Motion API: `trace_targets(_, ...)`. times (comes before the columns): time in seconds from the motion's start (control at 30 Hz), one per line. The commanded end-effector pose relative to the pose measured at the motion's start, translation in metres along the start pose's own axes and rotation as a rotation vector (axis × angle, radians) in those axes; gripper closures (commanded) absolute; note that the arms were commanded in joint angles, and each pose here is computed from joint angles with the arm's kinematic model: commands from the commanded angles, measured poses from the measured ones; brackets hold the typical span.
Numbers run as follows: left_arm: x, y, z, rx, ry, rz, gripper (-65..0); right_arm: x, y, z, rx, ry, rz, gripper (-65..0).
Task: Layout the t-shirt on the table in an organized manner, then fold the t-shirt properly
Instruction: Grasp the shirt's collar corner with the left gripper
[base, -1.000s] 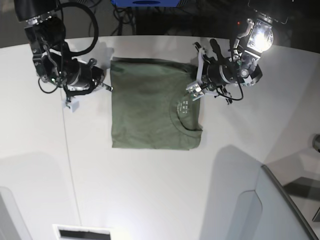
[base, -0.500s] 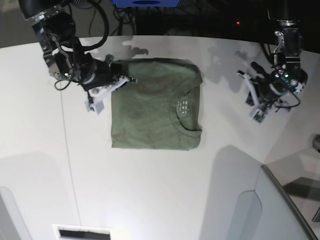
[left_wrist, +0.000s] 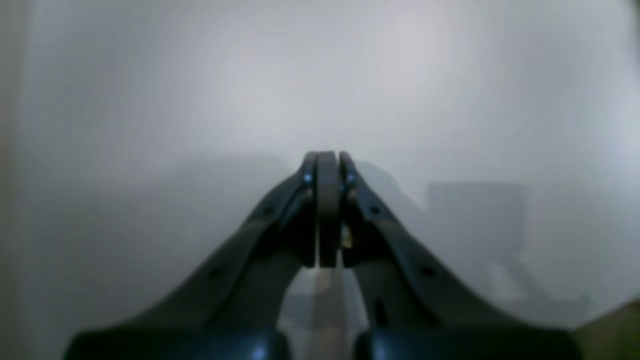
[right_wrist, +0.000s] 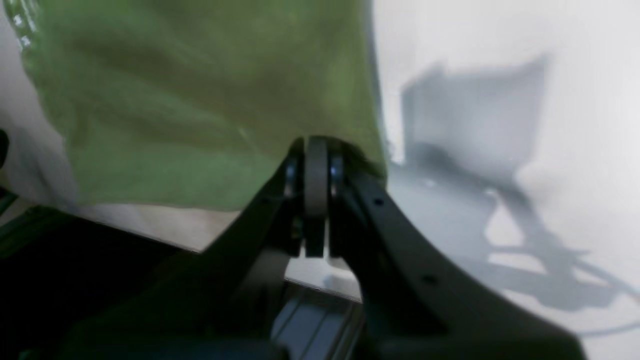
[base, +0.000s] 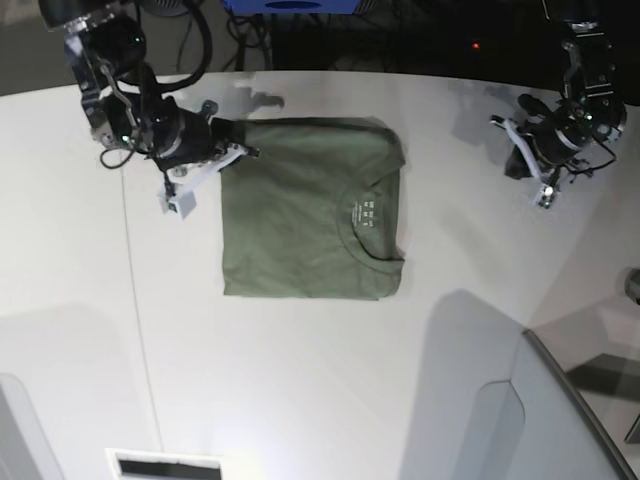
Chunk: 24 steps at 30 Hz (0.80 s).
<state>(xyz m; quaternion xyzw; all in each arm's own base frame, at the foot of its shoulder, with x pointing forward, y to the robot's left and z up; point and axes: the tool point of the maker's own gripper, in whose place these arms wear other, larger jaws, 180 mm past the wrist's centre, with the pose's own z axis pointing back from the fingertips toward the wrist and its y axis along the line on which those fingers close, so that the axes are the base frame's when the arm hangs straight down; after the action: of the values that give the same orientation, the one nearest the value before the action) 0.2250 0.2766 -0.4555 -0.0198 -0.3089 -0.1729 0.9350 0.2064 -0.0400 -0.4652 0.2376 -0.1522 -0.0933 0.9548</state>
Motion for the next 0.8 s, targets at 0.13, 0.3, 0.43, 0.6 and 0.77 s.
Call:
trace_targets(0.13, 0.058, 0.002, 0.019, -0.033, -0.041, 0.02, 0.0, 0.027, 0.007, 0.013, 0.026, -0.071, 0.039, 0.0)
trace_targets(0.3, 0.093, -0.012, 0.02, -0.147, -0.15, 0.129, -36.4, 0.019, -0.009, 0.005, -0.011, -0.034, 0.018, 0.0)
trace_targets(0.43, 0.1, -0.039, 0.001, -0.309, -0.202, 0.273, -65.0, 0.012, -0.013, 0.001, -0.021, -0.014, 0.006, 0.0)
trace_targets(0.6, 0.089, -0.079, -0.039, -0.43, -0.164, 0.389, -65.0, 0.012, -0.012, 0.001, -0.018, -0.014, 0.01, 0.0)
trace_targets(0.77, 0.081, -0.111, -0.057, -0.491, -0.165, 0.444, -65.0, 0.011, -0.012, 0.0, -0.017, -0.01, 0.014, 0.0)
